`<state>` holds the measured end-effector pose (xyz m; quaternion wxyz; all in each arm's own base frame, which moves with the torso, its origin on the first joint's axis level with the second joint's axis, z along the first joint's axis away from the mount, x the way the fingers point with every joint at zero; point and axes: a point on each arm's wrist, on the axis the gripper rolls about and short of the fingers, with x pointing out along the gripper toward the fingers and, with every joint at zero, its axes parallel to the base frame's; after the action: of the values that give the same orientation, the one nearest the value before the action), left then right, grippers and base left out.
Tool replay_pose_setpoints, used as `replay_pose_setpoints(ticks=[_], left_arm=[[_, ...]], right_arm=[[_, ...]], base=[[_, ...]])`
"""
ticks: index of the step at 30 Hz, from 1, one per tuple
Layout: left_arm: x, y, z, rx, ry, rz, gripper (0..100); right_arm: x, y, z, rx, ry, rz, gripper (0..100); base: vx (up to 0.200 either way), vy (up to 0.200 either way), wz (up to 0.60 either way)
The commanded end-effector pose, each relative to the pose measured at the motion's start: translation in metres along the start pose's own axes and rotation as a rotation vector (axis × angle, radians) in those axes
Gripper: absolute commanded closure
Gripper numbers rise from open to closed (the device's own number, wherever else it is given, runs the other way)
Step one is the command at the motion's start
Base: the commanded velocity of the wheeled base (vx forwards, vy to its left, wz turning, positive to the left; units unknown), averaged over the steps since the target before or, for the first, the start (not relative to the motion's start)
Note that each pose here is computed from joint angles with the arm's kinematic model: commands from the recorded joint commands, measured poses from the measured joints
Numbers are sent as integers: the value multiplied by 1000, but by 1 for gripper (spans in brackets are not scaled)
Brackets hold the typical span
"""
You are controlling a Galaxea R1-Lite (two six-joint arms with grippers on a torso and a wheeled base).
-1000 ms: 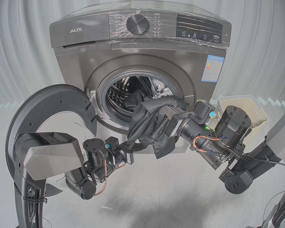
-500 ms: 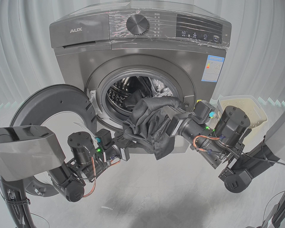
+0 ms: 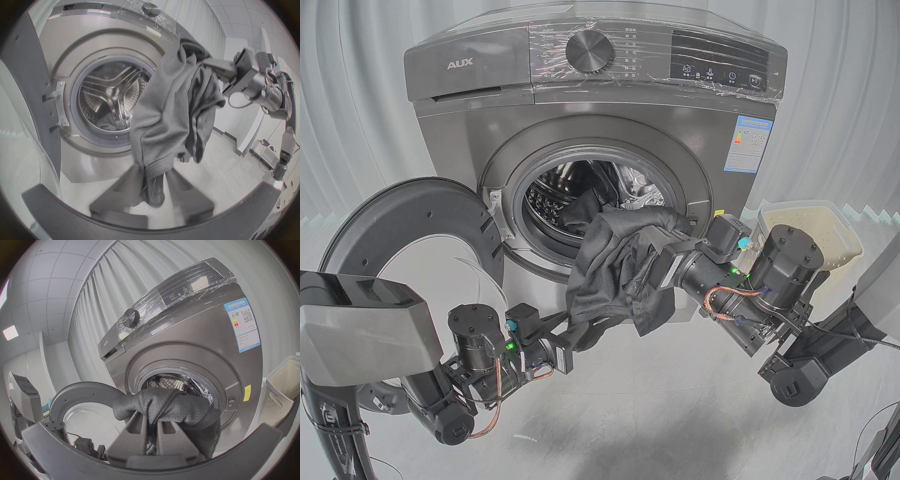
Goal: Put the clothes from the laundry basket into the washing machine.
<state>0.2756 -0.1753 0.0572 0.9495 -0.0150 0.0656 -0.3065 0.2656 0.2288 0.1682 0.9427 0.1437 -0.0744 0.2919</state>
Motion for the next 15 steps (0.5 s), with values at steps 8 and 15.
replay_pose_setpoints(ticks=[8,15], left_arm=[[17,4,-22,0,44,25,0],[20,4,-35,15,82,22,0]], right_arm=[[0,2,2,2,-5,5,100],[0,2,2,2,-5,5,100]], base=[[0,0,0],[0,0,0]])
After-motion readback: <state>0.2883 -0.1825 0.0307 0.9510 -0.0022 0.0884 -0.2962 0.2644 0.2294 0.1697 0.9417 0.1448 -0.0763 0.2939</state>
